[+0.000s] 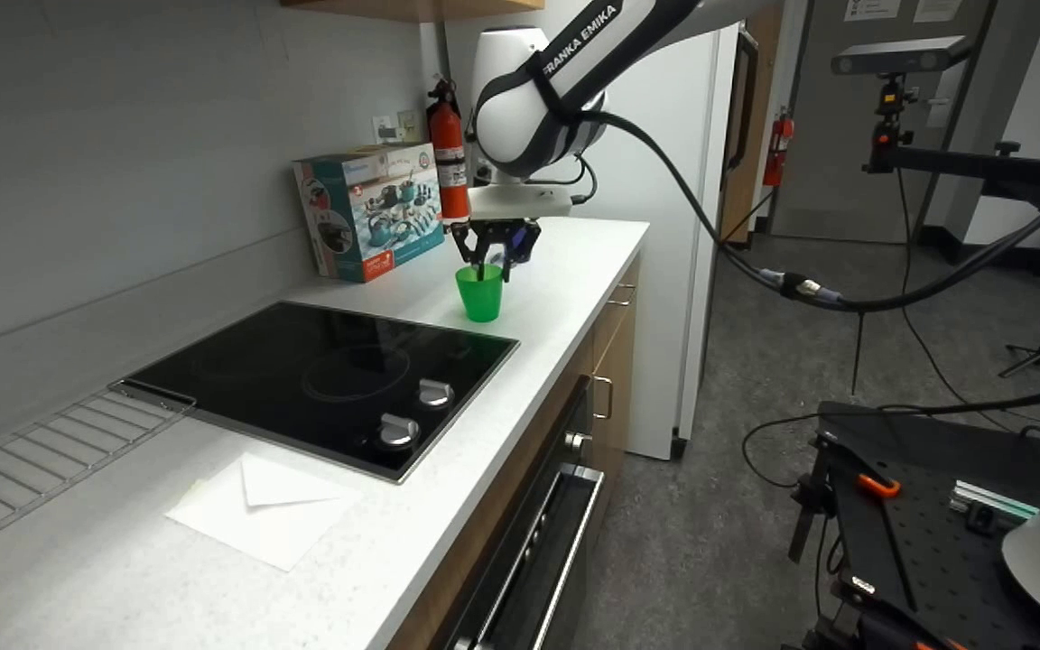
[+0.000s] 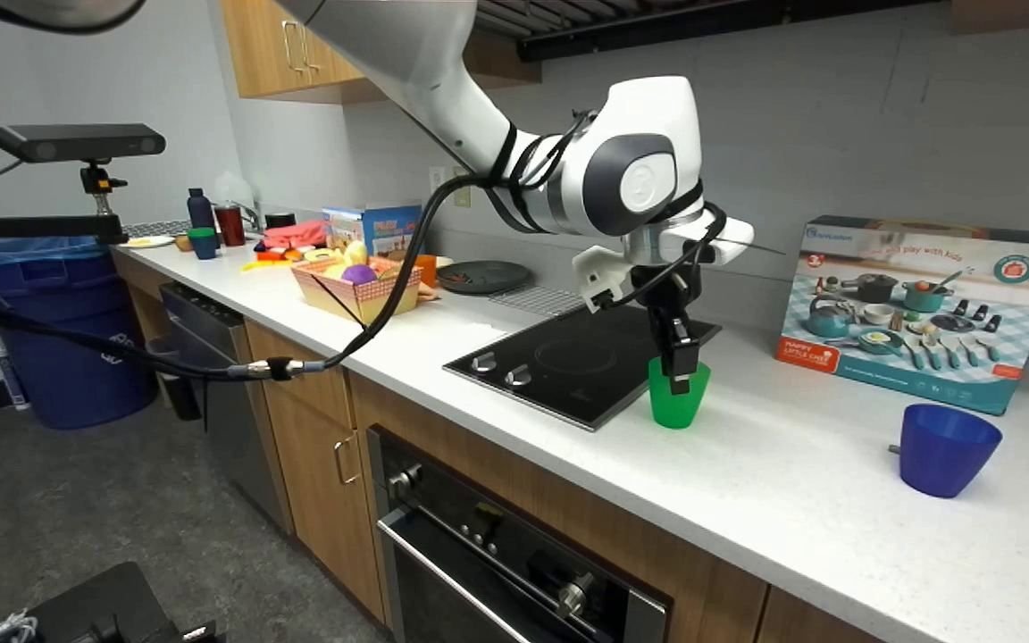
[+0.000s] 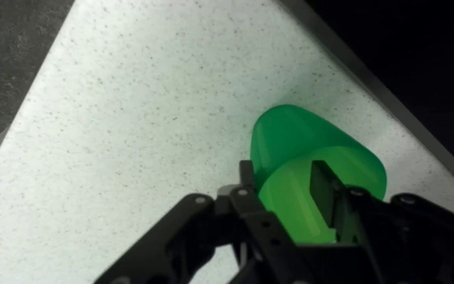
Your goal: Put the green cup on the stove top
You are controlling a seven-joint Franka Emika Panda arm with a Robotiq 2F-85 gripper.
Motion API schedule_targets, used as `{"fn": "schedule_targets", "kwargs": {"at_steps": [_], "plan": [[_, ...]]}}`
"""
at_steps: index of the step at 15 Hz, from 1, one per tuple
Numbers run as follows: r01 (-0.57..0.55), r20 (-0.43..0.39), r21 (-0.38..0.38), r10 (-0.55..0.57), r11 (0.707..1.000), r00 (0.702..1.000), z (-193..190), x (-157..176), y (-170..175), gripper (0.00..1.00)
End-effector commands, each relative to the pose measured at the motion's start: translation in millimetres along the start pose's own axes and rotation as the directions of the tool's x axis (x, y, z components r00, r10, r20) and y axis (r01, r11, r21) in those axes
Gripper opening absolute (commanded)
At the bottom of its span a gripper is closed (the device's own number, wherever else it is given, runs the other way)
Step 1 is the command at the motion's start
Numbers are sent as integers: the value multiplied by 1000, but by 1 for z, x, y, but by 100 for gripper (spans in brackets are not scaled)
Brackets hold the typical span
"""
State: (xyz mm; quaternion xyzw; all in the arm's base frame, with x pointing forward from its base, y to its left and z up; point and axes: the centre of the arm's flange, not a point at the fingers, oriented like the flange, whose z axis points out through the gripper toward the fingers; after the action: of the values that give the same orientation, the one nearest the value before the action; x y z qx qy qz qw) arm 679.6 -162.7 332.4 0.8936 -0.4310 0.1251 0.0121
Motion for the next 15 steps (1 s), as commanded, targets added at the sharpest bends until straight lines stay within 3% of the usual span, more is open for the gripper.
{"fn": "schedule_targets", "kwargs": {"at_steps": [1, 3, 9, 15], "plan": [[22, 25, 23, -23, 999, 999, -5, 5, -3, 12], [47, 40, 29, -48, 999, 998, -5, 4, -2, 0], [251, 99, 94, -260, 963, 960, -16, -16, -17, 1], [343, 139, 198, -373, 918, 918, -37, -31, -46, 1]]}}
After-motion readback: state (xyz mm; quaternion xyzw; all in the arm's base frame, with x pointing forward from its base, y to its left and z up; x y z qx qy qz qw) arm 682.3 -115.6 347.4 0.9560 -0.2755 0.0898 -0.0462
